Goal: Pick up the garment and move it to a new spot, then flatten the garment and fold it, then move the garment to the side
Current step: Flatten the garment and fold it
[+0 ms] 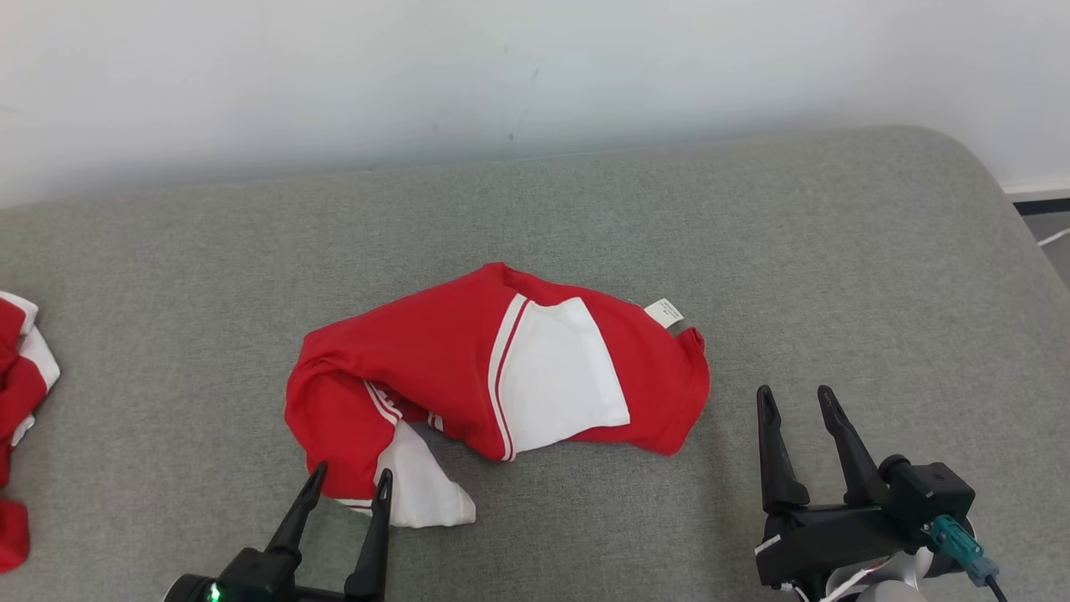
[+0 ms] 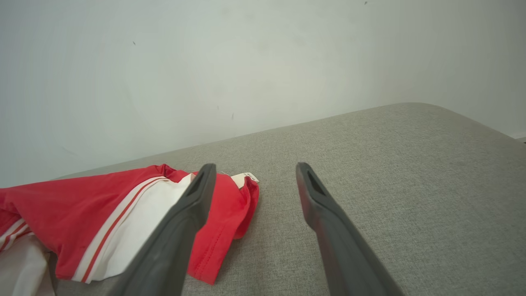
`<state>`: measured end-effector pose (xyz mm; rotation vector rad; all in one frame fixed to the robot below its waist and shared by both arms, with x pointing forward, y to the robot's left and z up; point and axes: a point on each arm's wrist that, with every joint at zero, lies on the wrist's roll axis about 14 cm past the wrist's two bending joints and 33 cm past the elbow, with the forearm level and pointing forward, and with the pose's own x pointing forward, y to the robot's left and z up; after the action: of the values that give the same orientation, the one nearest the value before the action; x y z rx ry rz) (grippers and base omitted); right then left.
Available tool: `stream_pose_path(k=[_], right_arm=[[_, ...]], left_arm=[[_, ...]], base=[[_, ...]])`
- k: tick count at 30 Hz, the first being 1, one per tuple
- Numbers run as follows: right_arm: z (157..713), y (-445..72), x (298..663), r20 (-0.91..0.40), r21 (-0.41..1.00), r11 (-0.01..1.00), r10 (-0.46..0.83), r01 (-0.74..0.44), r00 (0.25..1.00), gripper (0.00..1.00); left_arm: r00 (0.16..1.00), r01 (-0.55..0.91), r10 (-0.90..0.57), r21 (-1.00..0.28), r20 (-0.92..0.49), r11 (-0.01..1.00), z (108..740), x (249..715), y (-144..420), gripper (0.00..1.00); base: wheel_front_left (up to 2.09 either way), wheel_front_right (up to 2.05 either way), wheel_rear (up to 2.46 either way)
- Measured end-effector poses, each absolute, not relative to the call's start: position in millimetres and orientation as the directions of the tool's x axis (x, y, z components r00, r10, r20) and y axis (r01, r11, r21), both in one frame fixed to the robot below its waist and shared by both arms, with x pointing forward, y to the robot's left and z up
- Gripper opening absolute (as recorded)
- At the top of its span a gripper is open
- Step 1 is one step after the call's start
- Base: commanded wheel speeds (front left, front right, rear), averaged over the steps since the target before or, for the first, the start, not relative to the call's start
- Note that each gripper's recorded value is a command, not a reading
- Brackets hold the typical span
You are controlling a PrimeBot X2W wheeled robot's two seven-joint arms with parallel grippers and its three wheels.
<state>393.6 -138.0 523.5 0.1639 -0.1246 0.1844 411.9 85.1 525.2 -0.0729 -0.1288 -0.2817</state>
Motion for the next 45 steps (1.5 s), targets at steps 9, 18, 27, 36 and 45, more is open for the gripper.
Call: stream_pose_path(k=[9, 18, 27, 36, 45], right_arm=[[523, -147, 393, 0.135, 0.147, 0.975, 0.148, -0.167, 0.980, 1.00], [524, -142, 395, 0.139, 0.145, 0.973, 0.160, -0.180, 0.977, 1.00], [526, -128, 392, 0.145, 0.156, 0.963, 0.198, -0.220, 0.969, 1.00], [526, -119, 394, 0.148, 0.163, 0.955, 0.223, -0.246, 0.964, 1.00], [523, -115, 396, 0.139, 0.166, 0.953, 0.233, -0.255, 0.962, 1.00]], left_arm=[[0.965, 0.254, -0.253, 0.001, 0.073, 0.967, 503, 419, 89, 0.99], [0.975, 0.220, -0.216, -0.077, 0.056, 0.973, 499, 419, 104, 0.00], [0.973, 0.212, -0.195, -0.148, 0.124, 0.966, 526, 399, 112, 0.00], [0.957, 0.253, -0.222, -0.159, 0.189, 0.954, 567, 376, 106, 0.00], [0.978, 0.188, -0.170, -0.166, 0.117, 0.968, 553, 374, 129, 0.00]], base=[[0.00, 0.00, 0.00], [0.00, 0.00, 0.00], [0.00, 0.00, 0.00], [0.00, 0.00, 0.00], [0.00, 0.00, 0.00]])
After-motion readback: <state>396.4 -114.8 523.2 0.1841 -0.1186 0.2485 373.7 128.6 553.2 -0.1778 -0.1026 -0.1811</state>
